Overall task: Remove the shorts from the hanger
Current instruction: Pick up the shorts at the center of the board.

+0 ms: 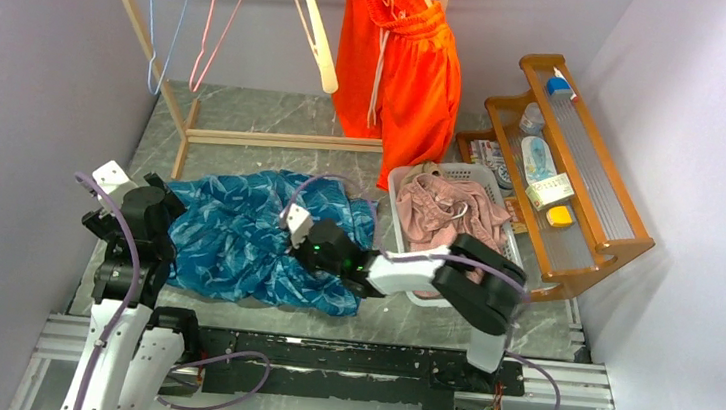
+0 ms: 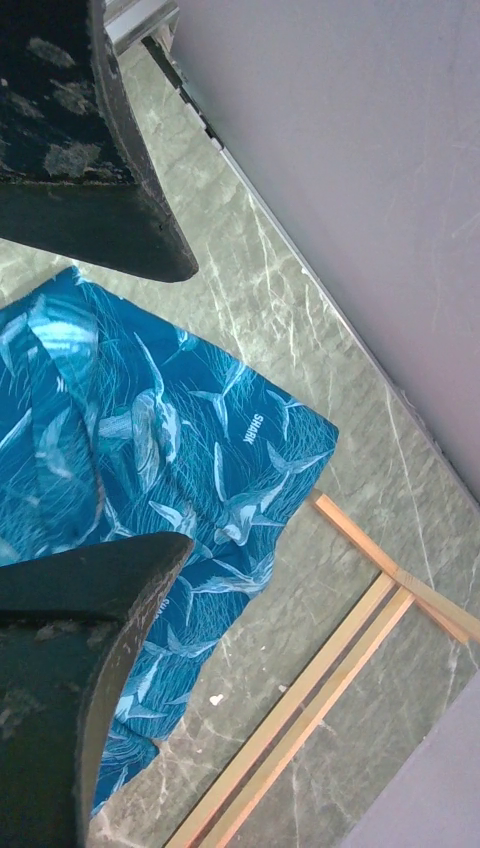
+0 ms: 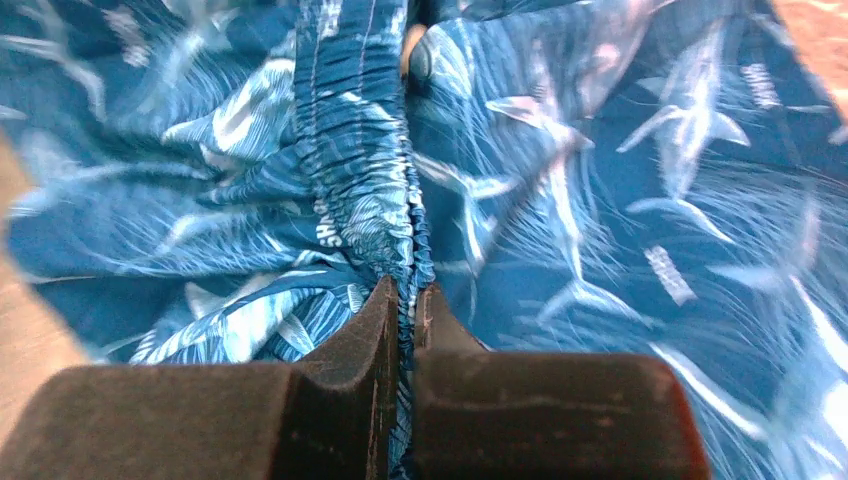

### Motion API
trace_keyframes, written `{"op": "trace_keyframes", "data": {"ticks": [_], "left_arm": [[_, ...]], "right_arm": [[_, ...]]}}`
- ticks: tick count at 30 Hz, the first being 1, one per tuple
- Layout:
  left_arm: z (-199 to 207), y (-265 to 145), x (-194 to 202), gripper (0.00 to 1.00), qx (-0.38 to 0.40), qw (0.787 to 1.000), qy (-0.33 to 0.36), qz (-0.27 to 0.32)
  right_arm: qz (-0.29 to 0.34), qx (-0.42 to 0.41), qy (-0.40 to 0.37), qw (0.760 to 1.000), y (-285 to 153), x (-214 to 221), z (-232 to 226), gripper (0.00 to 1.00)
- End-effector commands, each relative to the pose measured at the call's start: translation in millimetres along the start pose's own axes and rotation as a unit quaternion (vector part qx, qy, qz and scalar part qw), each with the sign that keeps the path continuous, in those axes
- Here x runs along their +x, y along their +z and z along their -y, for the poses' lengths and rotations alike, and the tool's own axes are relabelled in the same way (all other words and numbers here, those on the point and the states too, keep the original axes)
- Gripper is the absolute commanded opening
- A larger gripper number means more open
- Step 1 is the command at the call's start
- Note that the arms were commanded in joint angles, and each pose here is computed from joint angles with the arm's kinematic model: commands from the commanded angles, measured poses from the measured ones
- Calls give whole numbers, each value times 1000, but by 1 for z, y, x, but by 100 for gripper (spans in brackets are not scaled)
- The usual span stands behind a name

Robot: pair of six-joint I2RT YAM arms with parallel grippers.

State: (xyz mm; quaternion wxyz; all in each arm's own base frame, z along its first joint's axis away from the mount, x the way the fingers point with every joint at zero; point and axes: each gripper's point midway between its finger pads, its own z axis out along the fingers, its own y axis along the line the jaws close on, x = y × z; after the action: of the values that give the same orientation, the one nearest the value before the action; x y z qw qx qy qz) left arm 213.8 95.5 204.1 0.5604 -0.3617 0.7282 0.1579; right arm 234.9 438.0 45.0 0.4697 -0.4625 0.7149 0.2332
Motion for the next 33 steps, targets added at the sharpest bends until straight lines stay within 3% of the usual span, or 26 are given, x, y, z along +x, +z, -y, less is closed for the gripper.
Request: {"op": "trace_keyframes", "data": {"ticks": [1,7,17,20,26,33], "left_arm": [[5,-1,-12,99,12,1000,-12,16],[5,-2,-13,99,14,1000,-13,18],[5,-3,-14,99,17,1000,-15,18],[6,-2,-13,99,19,1000,-13,16],[8,-2,-11,99,22,1000,-11,11],[9,-2,-11,99,24,1000,-11,12]], "right_arm": [[130,17,83,988,-56,-84,12,0],[280,51,101,953,-153,-165,37,0],[396,169,94,898,-277,-209,88,0],[323,190,95,922,-250,-189,94,0],[128,204,177,954,-155,-124,90,0],[-73,266,247,929,-94,-39,109,12]]}}
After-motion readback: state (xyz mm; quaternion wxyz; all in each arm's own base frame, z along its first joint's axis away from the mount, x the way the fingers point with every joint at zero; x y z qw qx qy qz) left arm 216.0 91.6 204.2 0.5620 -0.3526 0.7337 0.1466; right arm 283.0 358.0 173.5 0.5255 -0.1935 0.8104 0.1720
